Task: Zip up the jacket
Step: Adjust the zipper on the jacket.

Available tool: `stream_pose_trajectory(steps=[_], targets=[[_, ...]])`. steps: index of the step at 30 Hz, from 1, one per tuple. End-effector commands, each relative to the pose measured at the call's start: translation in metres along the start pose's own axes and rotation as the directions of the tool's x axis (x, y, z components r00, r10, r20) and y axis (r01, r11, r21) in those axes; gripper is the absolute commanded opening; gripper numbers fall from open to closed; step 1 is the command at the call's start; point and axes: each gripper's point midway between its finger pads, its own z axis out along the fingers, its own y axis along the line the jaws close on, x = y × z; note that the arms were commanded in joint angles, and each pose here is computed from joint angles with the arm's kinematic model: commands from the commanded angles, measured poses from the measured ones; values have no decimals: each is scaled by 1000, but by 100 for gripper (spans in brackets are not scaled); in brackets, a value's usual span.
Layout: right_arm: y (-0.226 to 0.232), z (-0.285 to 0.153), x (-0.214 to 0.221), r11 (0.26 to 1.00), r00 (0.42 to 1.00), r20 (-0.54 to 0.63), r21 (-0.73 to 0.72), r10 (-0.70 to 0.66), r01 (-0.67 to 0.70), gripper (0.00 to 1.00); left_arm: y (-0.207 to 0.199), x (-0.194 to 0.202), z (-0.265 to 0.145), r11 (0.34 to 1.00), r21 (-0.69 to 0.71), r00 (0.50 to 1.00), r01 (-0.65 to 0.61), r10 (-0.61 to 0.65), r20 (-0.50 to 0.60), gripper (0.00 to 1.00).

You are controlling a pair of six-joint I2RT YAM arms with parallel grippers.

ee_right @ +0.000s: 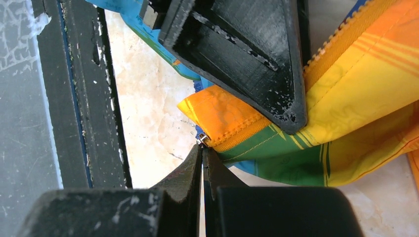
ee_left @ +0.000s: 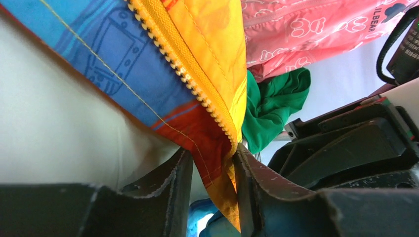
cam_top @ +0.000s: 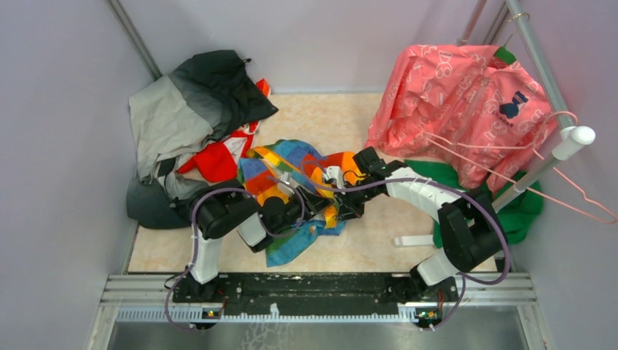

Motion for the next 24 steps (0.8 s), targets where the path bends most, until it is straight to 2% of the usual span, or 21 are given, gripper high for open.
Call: stream_pose_trajectory(steps=[1,3,7,10,14,20,24], targets=[[2,-13,-28,998,995,69,10,-70,70,0,-40,-1,5,985,173,1000,6,-6,0,36],[0,-14,-28,998,996,67,18,-66,65,0,-43,-1,6,982,191,1000,-1,1,-1,27],[-1,-20,-31,999,995,94,7,-33,32,0,-52,-7,3,971,239,999,-31,27,23,0],[0,-27,-34,1000,992,125,-18,2,1,0,-60,-14,3,959,278,998,-63,53,45,0],[4,-36,-36,997,985,163,-68,56,-46,0,-80,-22,10,921,342,982,-188,166,93,0],[7,-39,-41,983,969,199,-138,144,-118,0,-115,-39,19,830,397,917,-393,324,232,0],[0,-45,-46,964,937,252,-176,241,-200,0,-128,-48,24,792,392,879,-468,371,301,0]])
